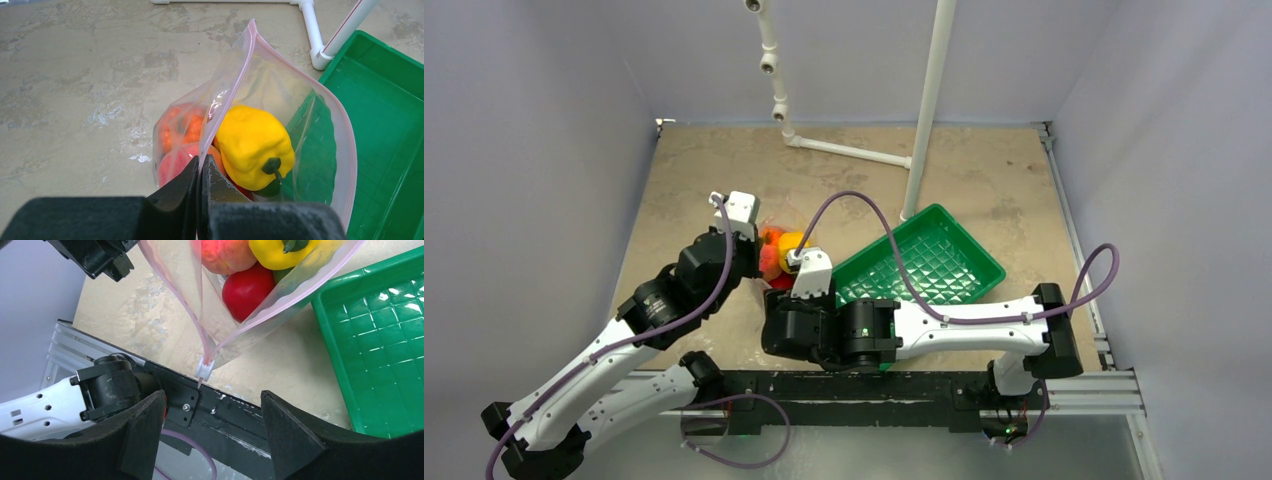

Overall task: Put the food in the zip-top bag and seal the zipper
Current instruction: Adjust the zipper food storage bag at the center of the board.

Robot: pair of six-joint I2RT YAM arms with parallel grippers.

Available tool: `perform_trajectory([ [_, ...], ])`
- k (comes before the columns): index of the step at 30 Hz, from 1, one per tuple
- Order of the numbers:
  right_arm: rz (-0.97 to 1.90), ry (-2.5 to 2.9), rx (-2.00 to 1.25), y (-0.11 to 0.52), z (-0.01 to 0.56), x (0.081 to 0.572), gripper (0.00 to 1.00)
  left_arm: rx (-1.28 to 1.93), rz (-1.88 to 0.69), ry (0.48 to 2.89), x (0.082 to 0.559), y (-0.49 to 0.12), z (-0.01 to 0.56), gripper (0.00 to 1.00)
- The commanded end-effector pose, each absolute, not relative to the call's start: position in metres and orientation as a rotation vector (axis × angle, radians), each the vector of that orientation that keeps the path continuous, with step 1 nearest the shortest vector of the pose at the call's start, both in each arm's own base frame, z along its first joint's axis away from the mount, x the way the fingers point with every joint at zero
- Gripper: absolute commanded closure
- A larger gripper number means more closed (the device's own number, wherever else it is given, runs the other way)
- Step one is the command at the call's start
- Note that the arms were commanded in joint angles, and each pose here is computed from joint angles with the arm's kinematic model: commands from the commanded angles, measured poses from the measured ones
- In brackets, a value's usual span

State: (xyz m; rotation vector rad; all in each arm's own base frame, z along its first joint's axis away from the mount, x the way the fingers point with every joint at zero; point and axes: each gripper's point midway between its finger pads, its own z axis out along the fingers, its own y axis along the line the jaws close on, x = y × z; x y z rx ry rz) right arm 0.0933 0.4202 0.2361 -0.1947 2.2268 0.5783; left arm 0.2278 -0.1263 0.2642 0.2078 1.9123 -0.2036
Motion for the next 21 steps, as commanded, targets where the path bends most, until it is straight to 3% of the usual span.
perform_trajectory([
  [1,0.647,2.185,-0.115,0.436,0.254,0.097,0.29,0.172,-0.211,1.87,0.233,-0.125,0.276,1.0],
  [21,0.504,2.148,0.039,0.432,0.247,0.129,0.52,0.173,-0.215,1.872,0.233,-0.126,0.276,1.0],
])
